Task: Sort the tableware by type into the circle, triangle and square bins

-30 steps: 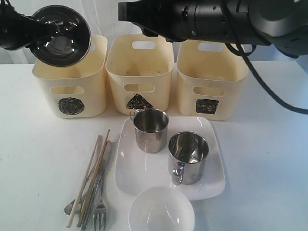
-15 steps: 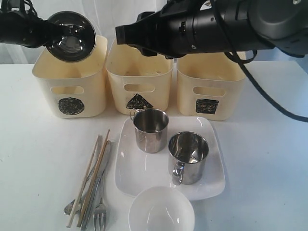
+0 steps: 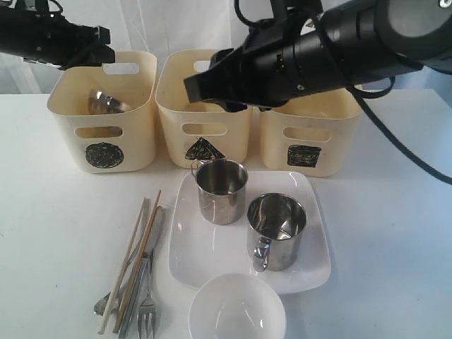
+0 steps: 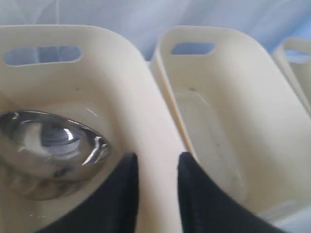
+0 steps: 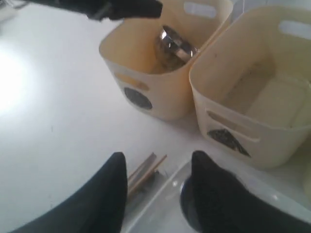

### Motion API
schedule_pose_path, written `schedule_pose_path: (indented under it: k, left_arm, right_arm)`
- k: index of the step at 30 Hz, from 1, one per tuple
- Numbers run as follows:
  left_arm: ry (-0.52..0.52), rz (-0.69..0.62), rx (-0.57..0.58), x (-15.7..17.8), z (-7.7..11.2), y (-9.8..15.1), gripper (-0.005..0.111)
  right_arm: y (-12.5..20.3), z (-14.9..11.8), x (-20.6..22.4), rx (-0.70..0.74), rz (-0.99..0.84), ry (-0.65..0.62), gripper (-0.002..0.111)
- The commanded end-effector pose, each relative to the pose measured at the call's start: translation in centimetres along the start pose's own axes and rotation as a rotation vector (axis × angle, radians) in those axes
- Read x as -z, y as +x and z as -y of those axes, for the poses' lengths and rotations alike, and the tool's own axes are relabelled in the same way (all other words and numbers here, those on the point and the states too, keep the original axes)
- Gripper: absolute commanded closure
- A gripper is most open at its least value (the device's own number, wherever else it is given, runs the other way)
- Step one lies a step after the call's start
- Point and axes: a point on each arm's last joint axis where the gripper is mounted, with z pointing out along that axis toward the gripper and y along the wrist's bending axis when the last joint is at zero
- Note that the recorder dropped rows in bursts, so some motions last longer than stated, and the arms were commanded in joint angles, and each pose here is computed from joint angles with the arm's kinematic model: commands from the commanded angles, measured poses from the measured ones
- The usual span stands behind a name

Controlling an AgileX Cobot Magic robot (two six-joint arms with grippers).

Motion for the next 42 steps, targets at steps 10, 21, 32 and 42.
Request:
schedule_pose_path:
  k: [10, 21, 32, 42]
  left_arm:
    - [0.23, -0.234, -0.243, 10.5, 7.1, 0.9, 0.107]
    - [0.28, -0.266, -0.194, 14.0, 8.6, 8.2, 0.107]
    - [0.221, -0.342, -0.109, 14.7, 7.7, 14.8, 0.107]
    - [0.254, -0.268, 0.026, 14.8, 8.2, 15.7, 0.107]
  right_arm:
    - [2.5, 4.7, -1.5, -0.161, -0.227, 0.093, 0.07]
    - [4.2, 6.3, -7.7, -0.216, -0.383, 0.076, 0.061]
    - [3.9, 7.2, -10.9, -0.204, -0.415, 0.078, 0.06]
    - [2.2, 7.2, -9.4, -0.127, -0.411, 0.108, 0.065]
